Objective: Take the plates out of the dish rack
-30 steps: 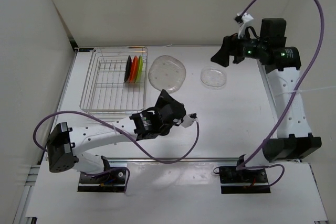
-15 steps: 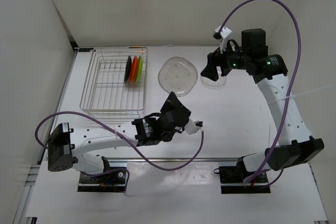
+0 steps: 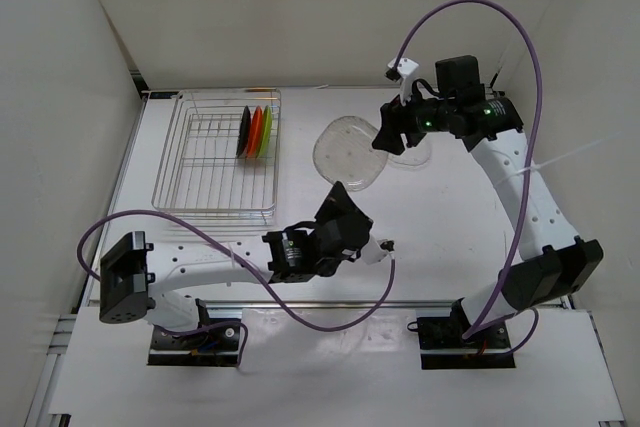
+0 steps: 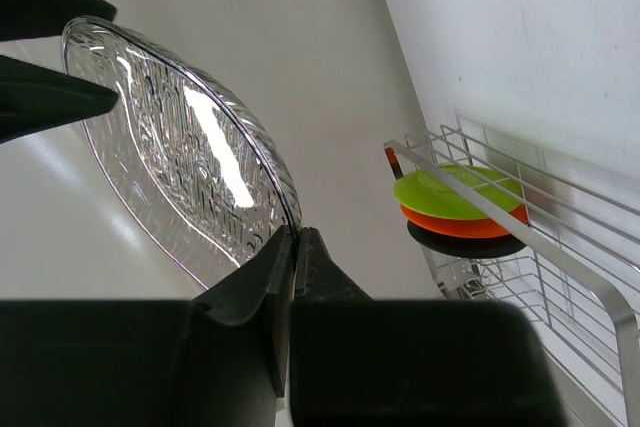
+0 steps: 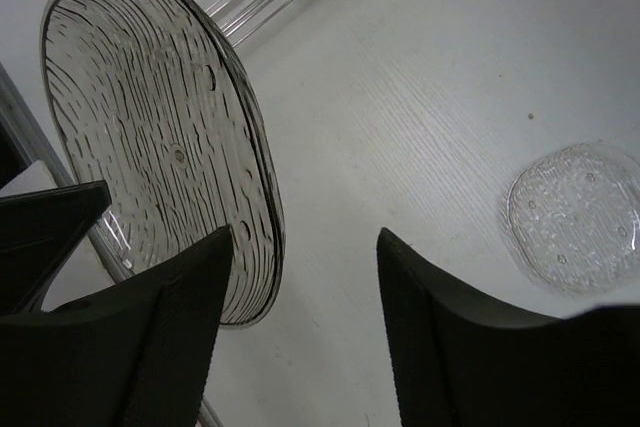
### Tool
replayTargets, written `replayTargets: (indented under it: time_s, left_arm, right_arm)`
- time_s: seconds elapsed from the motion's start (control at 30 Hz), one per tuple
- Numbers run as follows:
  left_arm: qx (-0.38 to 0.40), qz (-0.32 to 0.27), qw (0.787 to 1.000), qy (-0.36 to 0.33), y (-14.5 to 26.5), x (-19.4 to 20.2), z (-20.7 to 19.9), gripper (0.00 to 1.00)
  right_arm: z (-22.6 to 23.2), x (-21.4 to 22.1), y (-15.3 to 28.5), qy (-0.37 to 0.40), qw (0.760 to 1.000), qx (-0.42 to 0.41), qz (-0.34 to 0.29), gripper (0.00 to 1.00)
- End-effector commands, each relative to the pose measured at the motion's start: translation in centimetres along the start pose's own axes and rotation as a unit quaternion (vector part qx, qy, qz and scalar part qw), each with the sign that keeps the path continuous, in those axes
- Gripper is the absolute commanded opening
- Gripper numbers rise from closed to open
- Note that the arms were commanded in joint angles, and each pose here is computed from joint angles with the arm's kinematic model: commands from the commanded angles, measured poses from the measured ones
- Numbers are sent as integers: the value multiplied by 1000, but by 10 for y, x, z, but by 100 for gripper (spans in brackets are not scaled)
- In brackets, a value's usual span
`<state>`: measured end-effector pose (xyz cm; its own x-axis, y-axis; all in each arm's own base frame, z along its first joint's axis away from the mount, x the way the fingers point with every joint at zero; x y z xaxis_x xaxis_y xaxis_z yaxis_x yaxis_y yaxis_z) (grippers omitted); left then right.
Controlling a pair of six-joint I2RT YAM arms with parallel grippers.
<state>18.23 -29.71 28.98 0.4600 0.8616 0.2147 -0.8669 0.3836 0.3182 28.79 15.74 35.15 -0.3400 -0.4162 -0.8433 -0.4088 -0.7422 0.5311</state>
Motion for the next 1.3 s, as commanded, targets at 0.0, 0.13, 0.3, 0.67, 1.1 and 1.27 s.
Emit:
replayTargets:
  time_s: [0.0,0.13,0.3,0.67,1.1,1.27]
  left_arm:
    - [-27,-2,999,22,5,0,19,11]
    - [-27,-2,999,17,5,-1,17,11]
    - [-27,-2,999,22,5,-1,17,11]
    - [3,1,999,45,-1,0,17,21]
    - [37,15,994,102,-3,13,37,100]
    - [35,66,977,198,-14,48,69,100]
  right_arm:
    - [-2,-13,-4,19,1000,1,-17,61]
    - [0,-13,-6,19,1000,-5,-13,34]
    - [-1,-13,-6,15,1000,0,-11,11]
    - [-3,-12,-7,-2,1000,16,-14,0]
    - [-81,-3,0,-193,952,229,-59,0]
    - [-127,41,-5,-278,911,301,-37,0]
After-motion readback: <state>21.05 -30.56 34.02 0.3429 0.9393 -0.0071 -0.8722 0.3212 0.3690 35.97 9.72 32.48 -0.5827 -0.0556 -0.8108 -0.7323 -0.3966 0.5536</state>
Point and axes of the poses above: each gripper's point midway between its finger pads, its own y axis back along the fingers, its own z axis along the line the jaws close on, x = y × z, the point moved 7 cm from there along y, back along the fingers, and after that the axes turned 3 degrees about y, right-handed, at the moved point
